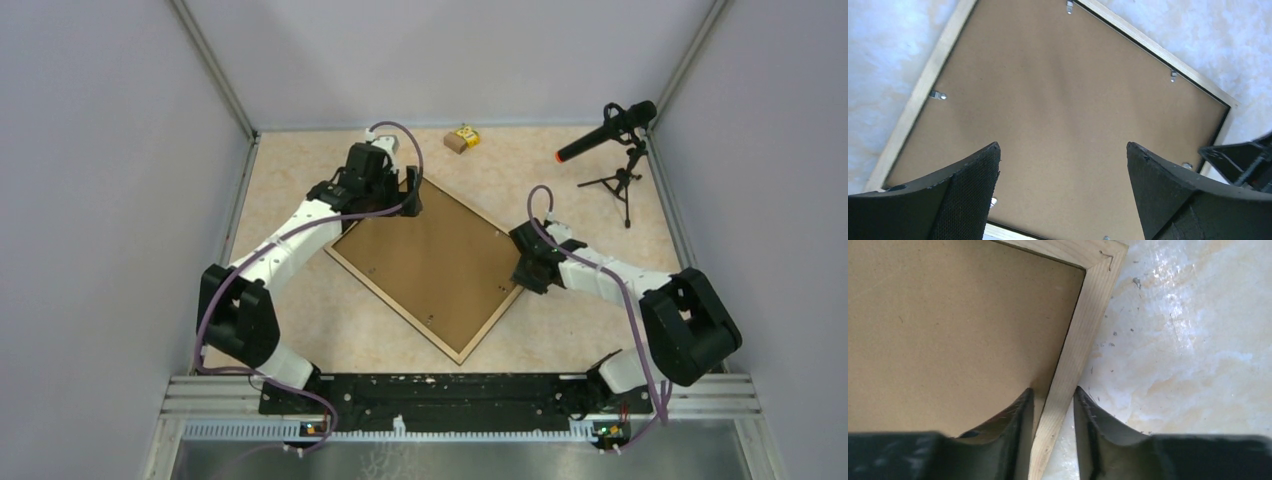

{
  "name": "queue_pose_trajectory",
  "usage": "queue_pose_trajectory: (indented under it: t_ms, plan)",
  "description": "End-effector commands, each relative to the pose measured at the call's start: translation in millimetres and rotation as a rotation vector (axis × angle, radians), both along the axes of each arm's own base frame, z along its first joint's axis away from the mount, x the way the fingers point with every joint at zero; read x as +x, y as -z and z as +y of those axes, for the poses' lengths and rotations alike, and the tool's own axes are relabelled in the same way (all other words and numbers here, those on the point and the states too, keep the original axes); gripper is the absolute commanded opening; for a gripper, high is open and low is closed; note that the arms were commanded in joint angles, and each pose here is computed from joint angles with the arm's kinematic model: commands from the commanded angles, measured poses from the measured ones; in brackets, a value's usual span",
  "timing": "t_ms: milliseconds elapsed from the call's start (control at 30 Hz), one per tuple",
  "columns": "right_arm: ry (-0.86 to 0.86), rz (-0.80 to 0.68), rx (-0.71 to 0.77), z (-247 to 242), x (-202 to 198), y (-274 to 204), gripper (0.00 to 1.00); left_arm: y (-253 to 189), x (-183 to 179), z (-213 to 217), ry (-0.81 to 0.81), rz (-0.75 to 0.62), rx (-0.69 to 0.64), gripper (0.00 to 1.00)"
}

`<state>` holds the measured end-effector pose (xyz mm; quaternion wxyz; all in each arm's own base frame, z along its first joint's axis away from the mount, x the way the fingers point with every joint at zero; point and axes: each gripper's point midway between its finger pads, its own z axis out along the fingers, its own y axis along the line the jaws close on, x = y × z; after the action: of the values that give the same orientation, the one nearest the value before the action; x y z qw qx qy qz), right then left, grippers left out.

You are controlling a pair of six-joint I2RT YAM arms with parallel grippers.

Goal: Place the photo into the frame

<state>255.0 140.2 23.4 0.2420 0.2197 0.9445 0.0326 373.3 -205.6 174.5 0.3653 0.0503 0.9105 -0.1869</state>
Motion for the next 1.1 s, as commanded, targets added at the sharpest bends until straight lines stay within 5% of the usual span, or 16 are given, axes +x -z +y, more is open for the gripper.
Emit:
queue_pose_trajectory:
  t_ms: [0, 100, 300, 467, 633, 833, 933, 1067]
  plan:
    - [-0.011, 0.018, -0.032, -16.1, -5.9, 18.2, 0.24, -18.9, 17.0, 25.3, -0.07, -0.109, 0.111, 0.98]
    - [-0.046, 0.001, -0.044, -23.0, -2.0, 20.7, 0.0, -6.6, 14.6, 31.2, -0.075, -0.121, 0.111, 0.98]
    - [-0.221, 0.005, -0.187, -38.3, 7.7, 17.9, 0.0, 14.3, 9.1, 45.8, -0.133, -0.08, 0.118, 0.98]
    - [-0.336, -0.021, -0.076, -20.1, 17.1, 15.9, 0.0, 29.3, -2.3, 76.7, -0.246, 0.004, 0.066, 0.98]
    - [-0.442, -0.002, -0.147, -27.2, 26.0, 8.8, 0.0, 53.5, -19.1, 132.0, -0.461, 0.091, 0.006, 0.98]
    - [-0.474, 0.056, -0.262, -41.8, 44.4, 0.8, 0.0, 99.0, -29.8, 132.9, -0.442, 0.221, 0.019, 0.98]
    - [-0.427, 0.075, -0.291, -45.8, 51.5, -6.3, 0.45, 120.8, -35.9, 127.9, -0.414, 0.315, 0.002, 0.95]
    - [-0.305, 0.089, -0.342, -59.5, 52.0, -23.9, 0.84, 131.6, -40.9, 120.3, -0.382, 0.376, -0.067, 0.91]
